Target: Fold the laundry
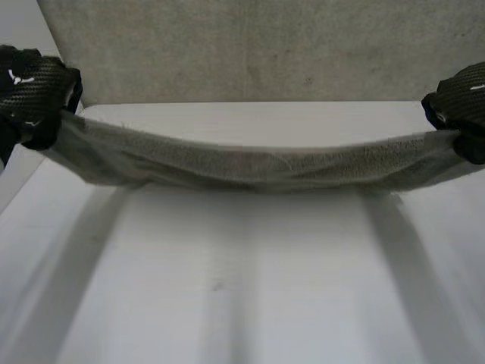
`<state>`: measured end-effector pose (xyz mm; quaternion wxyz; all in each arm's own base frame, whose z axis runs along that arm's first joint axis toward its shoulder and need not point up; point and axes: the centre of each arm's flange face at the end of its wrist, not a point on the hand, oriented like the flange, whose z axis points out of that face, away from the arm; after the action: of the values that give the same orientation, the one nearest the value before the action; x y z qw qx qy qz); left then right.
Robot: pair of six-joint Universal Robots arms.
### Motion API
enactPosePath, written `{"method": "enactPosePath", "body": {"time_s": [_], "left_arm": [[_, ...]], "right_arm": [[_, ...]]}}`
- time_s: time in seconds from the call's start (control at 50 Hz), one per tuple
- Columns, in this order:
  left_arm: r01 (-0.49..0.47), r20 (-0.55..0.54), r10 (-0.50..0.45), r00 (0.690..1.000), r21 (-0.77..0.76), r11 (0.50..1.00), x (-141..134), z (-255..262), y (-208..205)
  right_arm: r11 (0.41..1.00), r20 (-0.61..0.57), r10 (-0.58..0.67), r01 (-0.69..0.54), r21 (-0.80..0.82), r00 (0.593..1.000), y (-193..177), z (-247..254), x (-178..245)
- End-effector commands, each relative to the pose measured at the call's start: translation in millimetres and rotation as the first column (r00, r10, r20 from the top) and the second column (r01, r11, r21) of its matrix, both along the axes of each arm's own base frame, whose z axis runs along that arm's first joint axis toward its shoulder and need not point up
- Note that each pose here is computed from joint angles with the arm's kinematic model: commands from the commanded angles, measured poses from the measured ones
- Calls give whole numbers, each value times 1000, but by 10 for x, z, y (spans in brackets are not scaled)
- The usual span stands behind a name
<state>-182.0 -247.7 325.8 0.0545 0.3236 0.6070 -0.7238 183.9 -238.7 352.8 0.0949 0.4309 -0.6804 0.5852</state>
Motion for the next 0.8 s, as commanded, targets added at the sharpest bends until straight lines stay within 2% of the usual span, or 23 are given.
{"method": "enactPosePath", "body": {"time_s": [0.02,0.12,0.2,0.26,0.3,0.32,0.36,0.38,0.4,0.42,0.46,0.48,0.52,0.54,0.56,0.64,0.68,0.7,0.74,0.76,0.8], "left_arm": [[-18,100,-9,995,267,963,30,-441,-102],[-20,175,-50,983,376,927,-9,-867,-324],[-31,205,-57,977,400,916,-53,-1061,-545],[-26,218,-59,974,368,929,-178,-1120,-767],[-22,207,-29,978,238,971,-309,-921,-1041],[-22,207,-29,978,237,971,-309,-920,-1042],[-22,158,19,987,19,1000,-401,-485,-1322],[-22,158,19,987,18,1000,-402,-482,-1323],[-26,111,39,993,-114,993,-439,-185,-1432],[-26,111,39,993,-115,993,-440,-182,-1432],[-52,-38,41,998,-369,928,-494,466,-1528],[-52,-39,41,998,-371,927,-494,469,-1529],[-118,-222,-1,975,-520,846,-458,966,-1504],[-118,-223,-1,975,-521,845,-458,968,-1504],[-149,-293,-28,956,-562,814,-413,1140,-1475],[-161,-352,-58,934,-560,813,-381,1215,-1413],[-165,-352,-20,936,-489,857,-313,1022,-1446],[-165,-351,-20,936,-488,857,-313,1021,-1447],[-154,-328,18,945,-395,905,-297,699,-1435],[-154,-328,18,945,-395,906,-297,698,-1435],[-128,-293,40,955,-288,949,-280,294,-1388]], "right_arm": [[984,-89,57,-41,171,994,-156,-479,49],[958,-105,61,-29,284,993,-390,-846,74],[963,-122,50,-15,271,991,-550,-942,135],[984,-128,32,-9,179,991,-776,-975,276],[1000,-118,1,-1,-1,993,-999,-844,450],[1000,-118,1,-1,-2,993,-1000,-843,451],[968,-60,-45,28,-250,997,-1222,-527,613],[967,-59,-45,29,-251,997,-1223,-525,614],[921,-7,-61,53,-385,998,-1327,-314,676],[921,-6,-61,53,-386,998,-1328,-312,676],[768,129,-41,113,-630,991,-1409,168,781],[767,129,-40,114,-631,991,-1409,171,781],[616,239,17,178,-767,971,-1328,587,794],[616,239,18,178,-768,971,-1327,589,793],[586,257,37,187,-788,966,-1265,679,782],[597,254,38,182,-781,966,-1202,688,764],[652,239,39,157,-742,970,-1177,558,773],[653,239,39,157,-741,970,-1177,558,773],[721,211,52,109,-685,976,-1170,317,789],[721,211,52,109,-684,976,-1170,315,789],[783,166,79,42,-621,983,-1150,13,814]]}}
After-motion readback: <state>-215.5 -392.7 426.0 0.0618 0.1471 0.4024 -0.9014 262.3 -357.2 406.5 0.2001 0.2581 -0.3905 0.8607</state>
